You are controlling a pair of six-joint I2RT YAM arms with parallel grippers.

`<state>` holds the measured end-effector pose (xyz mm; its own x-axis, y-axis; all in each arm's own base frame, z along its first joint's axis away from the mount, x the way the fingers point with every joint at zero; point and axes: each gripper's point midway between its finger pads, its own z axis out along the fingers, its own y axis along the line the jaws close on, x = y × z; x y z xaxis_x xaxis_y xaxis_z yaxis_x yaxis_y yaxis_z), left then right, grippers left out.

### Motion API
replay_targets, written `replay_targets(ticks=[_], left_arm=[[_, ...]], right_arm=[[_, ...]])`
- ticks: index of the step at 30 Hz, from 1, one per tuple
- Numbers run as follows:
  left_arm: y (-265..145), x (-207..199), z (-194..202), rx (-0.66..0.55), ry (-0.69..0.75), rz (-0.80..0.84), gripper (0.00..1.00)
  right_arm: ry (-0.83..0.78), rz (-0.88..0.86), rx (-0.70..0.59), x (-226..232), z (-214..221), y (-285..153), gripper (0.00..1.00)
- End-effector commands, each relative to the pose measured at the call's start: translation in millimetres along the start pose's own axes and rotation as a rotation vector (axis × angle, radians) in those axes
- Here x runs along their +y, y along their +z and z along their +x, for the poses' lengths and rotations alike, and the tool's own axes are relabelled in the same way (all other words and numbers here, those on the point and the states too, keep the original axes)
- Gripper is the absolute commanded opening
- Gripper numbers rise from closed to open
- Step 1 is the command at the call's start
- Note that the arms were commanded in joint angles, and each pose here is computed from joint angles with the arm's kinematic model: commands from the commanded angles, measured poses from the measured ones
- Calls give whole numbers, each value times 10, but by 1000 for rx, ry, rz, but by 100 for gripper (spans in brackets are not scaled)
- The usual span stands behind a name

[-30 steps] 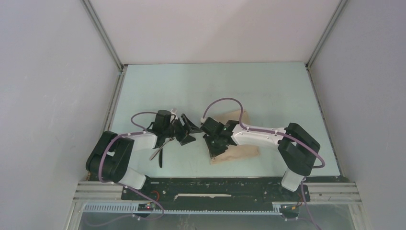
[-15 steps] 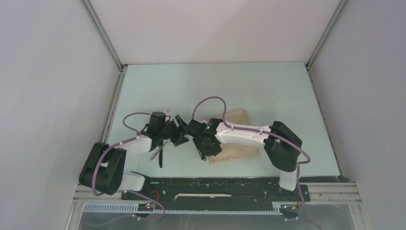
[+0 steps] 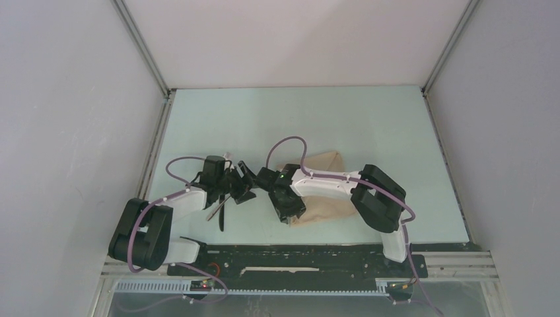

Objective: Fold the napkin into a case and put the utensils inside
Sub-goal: Pick up the upper triangle-folded napkin from the center of the board.

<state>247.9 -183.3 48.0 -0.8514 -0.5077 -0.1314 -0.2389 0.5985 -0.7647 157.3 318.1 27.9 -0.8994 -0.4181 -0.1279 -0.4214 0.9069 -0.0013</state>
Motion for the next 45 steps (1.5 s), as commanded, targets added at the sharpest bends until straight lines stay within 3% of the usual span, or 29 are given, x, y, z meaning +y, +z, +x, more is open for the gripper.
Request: replay_targets(ticks=[1, 7, 13, 21, 35, 38, 40, 45], left_arm=[[-33, -9, -1, -9, 34, 17, 77], [-34, 4, 6, -7, 31, 15, 77], [-33, 20, 9, -7, 29, 13, 77], [17, 6, 97, 36, -12, 60, 77], [382, -416, 131, 116, -214, 303, 80], [410, -576, 60, 85, -284, 422, 92], [469, -550, 51, 72, -315, 424, 100], [543, -235, 61, -23, -283, 259, 99]], right_arm=[[0, 29, -12, -47, -74, 140, 52], [-3, 44, 13, -73, -49, 257, 51], [5, 119, 28, -216, -3, 410, 40], [4, 95, -76, -211, -193, 158, 0], [-3, -224, -168, -34, -241, -320, 0], [-3, -240, -176, -45, -245, -343, 0], [0, -252, -181, -58, -255, -351, 0], [0, -269, -198, -81, -282, -381, 0]])
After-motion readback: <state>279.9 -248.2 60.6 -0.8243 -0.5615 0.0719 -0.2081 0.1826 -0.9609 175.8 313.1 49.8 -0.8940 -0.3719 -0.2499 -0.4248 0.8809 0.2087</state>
